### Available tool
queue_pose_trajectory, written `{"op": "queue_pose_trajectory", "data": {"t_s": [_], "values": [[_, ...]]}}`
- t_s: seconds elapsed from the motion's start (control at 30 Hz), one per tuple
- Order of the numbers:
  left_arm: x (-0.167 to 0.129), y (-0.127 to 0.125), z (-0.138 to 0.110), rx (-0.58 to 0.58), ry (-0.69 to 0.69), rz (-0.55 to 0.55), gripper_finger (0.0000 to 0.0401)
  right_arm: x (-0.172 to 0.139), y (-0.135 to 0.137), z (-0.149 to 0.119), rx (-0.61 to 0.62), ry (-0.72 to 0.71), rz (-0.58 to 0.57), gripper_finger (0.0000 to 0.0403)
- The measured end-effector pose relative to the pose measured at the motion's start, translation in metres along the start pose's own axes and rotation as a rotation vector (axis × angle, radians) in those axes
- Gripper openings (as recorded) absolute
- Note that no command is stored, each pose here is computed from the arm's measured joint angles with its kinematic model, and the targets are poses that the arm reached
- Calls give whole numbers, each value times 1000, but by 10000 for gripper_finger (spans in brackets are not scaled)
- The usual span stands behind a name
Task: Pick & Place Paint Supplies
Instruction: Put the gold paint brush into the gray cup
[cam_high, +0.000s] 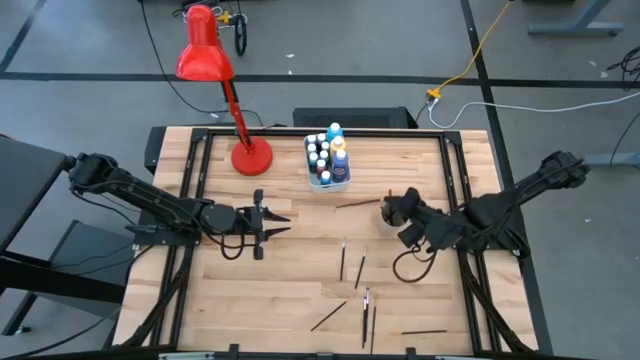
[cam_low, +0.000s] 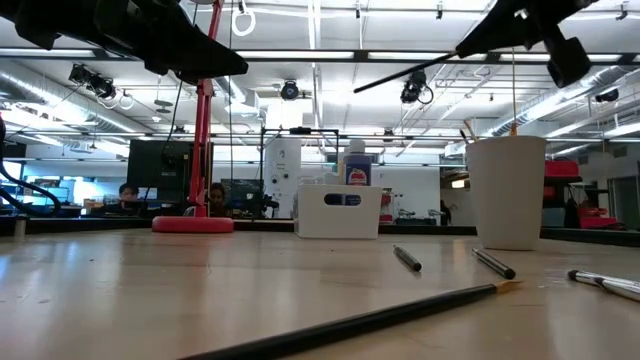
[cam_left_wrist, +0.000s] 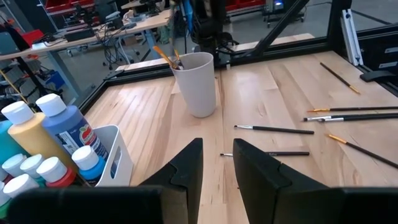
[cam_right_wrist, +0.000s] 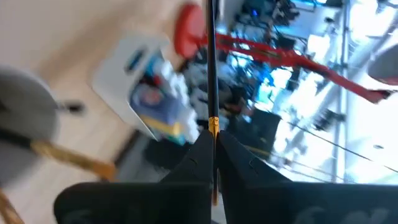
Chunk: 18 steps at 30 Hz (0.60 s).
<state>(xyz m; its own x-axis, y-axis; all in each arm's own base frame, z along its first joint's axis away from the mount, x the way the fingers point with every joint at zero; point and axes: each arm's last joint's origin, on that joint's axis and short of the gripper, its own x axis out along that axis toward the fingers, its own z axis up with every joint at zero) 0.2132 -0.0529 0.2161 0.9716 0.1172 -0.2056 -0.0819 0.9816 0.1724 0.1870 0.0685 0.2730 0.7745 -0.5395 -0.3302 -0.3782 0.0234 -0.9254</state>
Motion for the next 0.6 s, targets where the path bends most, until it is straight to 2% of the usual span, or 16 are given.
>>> {"op": "queue_pose_trajectory", "data": {"t_s": [0.1,0.17,0.3,0.43,0.6], "values": [[0,0,0,0,0,0,96,-5,-3,-3,-61,4,-7,2],[0,0,0,0,0,0,96,-9,-9,-5,-81,-38,32,2],[0,0,0,56,0,1,96,-20,-21,-11,-72,-128,230,2],[0,0,0,113,-1,1,96,-29,-31,-20,-124,-60,410,2],[0,0,0,91,-2,1,96,-33,-39,-20,-202,21,613,2]]}}
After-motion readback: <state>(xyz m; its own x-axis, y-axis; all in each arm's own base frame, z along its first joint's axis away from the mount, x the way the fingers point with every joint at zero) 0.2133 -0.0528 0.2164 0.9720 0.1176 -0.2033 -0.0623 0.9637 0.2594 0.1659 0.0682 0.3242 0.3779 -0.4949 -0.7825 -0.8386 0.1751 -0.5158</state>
